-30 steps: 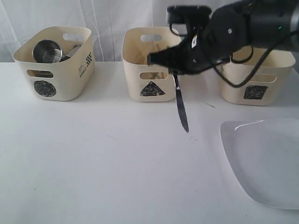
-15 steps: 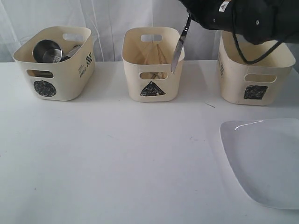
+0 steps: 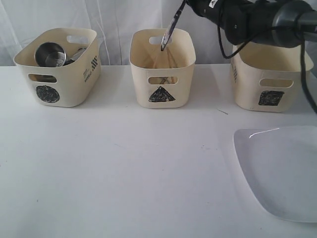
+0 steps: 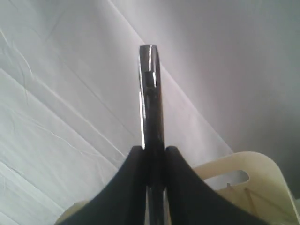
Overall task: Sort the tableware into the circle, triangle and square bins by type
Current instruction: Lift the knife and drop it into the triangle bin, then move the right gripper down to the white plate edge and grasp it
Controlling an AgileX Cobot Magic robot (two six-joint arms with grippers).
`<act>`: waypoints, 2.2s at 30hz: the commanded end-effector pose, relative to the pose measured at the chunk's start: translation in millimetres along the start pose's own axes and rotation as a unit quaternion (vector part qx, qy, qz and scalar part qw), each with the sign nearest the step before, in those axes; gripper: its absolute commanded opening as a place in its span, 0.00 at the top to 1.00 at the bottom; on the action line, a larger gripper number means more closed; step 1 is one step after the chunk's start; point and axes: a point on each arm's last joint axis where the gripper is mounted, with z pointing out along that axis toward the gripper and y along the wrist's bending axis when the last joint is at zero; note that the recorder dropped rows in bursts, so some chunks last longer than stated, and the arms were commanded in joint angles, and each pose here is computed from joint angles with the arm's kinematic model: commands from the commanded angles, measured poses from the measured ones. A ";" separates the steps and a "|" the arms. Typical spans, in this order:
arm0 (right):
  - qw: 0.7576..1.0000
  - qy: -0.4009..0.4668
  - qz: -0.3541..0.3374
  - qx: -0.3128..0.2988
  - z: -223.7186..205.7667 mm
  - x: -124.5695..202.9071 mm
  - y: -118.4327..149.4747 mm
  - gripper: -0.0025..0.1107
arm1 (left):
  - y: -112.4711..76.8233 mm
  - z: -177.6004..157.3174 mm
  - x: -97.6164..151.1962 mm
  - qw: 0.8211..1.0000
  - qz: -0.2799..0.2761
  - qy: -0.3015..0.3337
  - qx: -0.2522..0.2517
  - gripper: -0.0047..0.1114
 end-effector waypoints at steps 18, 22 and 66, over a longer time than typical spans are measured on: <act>0.934 0.180 -0.296 0.084 -1.6 11.2 13.1 0.71 | -0.3 0.1 0.6 1.000 -0.002 -0.002 0.002 0.96; 0.879 0.290 -0.360 0.121 -61.6 14.7 23.9 0.71 | -0.3 0.1 0.6 1.000 -0.002 -0.002 0.002 0.96; 0.607 0.528 -0.555 0.211 -294.6 204.0 -54.3 0.47 | -0.3 0.1 0.6 1.000 -0.002 -0.002 0.002 0.96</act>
